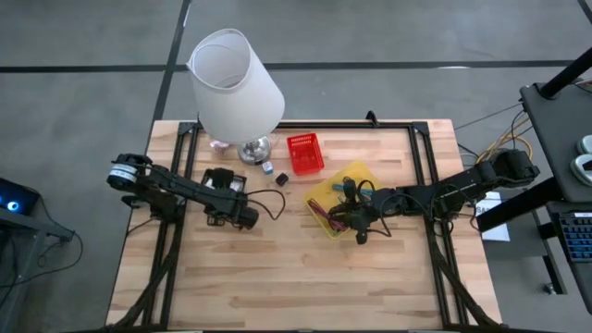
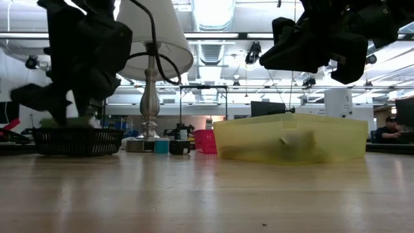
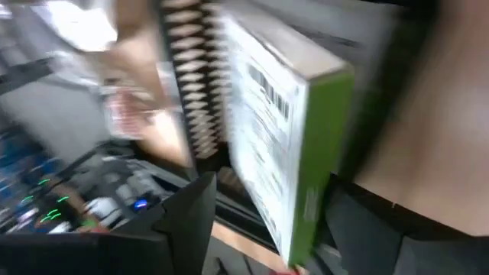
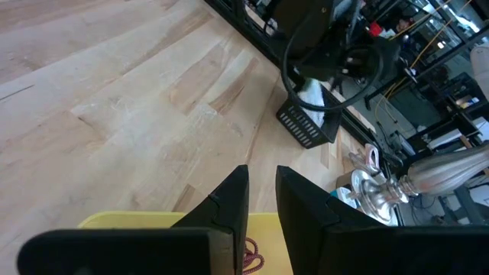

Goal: Pick and place items into bin
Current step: Put the card reader box into the black bin

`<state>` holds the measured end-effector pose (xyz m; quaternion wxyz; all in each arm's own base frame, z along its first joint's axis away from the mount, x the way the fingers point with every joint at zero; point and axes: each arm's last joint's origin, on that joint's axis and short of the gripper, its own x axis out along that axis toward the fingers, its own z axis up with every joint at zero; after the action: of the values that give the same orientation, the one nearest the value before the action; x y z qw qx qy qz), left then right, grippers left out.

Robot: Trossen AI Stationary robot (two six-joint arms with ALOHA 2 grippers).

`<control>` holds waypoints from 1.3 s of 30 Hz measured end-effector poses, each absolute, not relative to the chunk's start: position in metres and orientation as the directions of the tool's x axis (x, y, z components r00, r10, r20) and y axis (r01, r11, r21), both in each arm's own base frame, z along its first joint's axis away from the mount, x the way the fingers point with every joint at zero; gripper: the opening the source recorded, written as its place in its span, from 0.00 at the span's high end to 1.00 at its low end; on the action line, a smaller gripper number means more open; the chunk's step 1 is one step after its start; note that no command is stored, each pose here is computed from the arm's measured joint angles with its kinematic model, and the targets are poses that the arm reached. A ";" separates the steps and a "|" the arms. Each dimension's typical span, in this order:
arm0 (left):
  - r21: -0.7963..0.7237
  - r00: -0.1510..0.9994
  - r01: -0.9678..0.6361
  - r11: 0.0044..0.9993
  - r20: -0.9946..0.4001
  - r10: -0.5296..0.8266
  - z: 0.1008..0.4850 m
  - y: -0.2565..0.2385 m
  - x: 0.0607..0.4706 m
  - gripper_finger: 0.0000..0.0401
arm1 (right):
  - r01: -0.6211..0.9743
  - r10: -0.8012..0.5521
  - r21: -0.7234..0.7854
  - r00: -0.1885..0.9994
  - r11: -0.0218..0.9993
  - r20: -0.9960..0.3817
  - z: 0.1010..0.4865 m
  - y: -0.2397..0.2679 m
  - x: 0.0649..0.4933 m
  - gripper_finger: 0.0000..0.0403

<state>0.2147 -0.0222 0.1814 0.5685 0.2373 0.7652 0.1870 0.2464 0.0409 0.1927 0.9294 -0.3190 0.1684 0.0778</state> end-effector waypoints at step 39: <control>0.411 -0.303 0.044 0.910 -0.863 0.405 0.215 0.012 0.230 0.55 | -0.253 0.037 -0.569 0.931 0.783 -0.363 0.193 0.041 0.246 0.86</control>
<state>0.2304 0.0120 0.2149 0.5730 0.1417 0.7918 0.1573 0.2464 0.0410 0.1926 0.9289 -0.3204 0.1686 0.0782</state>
